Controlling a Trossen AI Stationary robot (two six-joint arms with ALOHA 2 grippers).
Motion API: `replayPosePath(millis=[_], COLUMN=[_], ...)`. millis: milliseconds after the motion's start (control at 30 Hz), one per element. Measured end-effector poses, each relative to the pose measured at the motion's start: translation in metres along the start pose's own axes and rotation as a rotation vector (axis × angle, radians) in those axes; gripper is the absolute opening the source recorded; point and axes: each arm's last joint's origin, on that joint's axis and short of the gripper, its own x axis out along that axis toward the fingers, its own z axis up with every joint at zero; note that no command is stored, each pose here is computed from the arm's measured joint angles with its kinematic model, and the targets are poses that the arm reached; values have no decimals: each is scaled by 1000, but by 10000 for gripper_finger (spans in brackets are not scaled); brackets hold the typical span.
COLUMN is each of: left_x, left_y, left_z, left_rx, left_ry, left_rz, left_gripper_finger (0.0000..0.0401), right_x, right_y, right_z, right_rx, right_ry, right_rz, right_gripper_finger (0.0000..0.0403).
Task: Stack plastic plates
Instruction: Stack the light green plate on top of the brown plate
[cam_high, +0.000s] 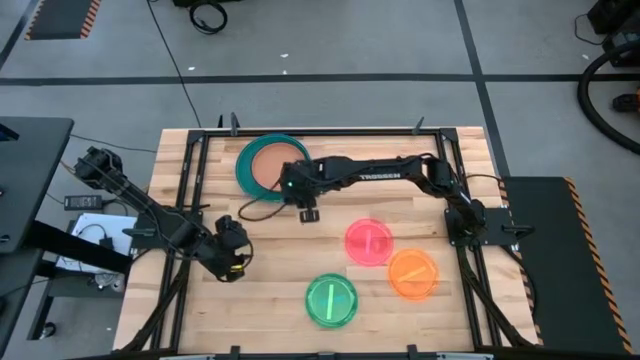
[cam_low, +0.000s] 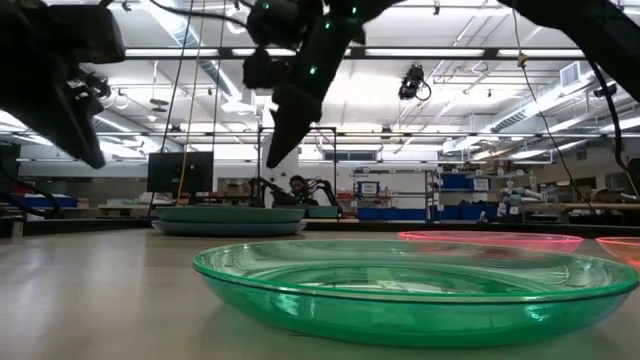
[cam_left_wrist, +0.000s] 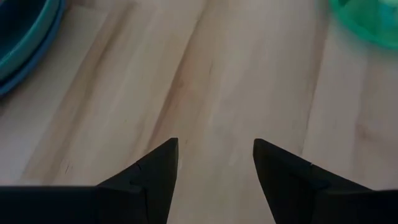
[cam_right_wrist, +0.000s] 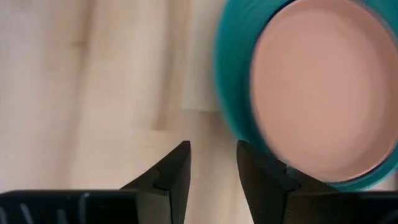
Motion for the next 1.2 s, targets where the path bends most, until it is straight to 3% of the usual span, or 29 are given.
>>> replayPosePath(millis=[200, 433, 633, 833, 1000, 1200], left_x=[-1, -1, 2, 15, 32, 47], left_y=[-1, -1, -11, -26, -33, -37], left_z=[-1, -1, 6, 16, 21, 28], left_rx=[74, 167, 331, 516, 655, 663], left_ry=[-11, -10, -89, -193, -224, -226], left_rz=[5, 4, -59, -94, -81, -184], left_gripper_finger=[217, 217, 217, 217, 217, 217], right_x=[-25, -36, -41, -43, -49, -57], right_y=[56, 122, 172, 203, 220, 238], right_z=[1, -10, -20, -33, -47, -57], right_rx=[95, 74, 76, 153, 206, 236], right_ry=[57, 137, 139, 165, 210, 230], right_rz=[71, 0, -38, -62, -149, -170], right_gripper_finger=[139, 139, 139, 139, 139, 139])
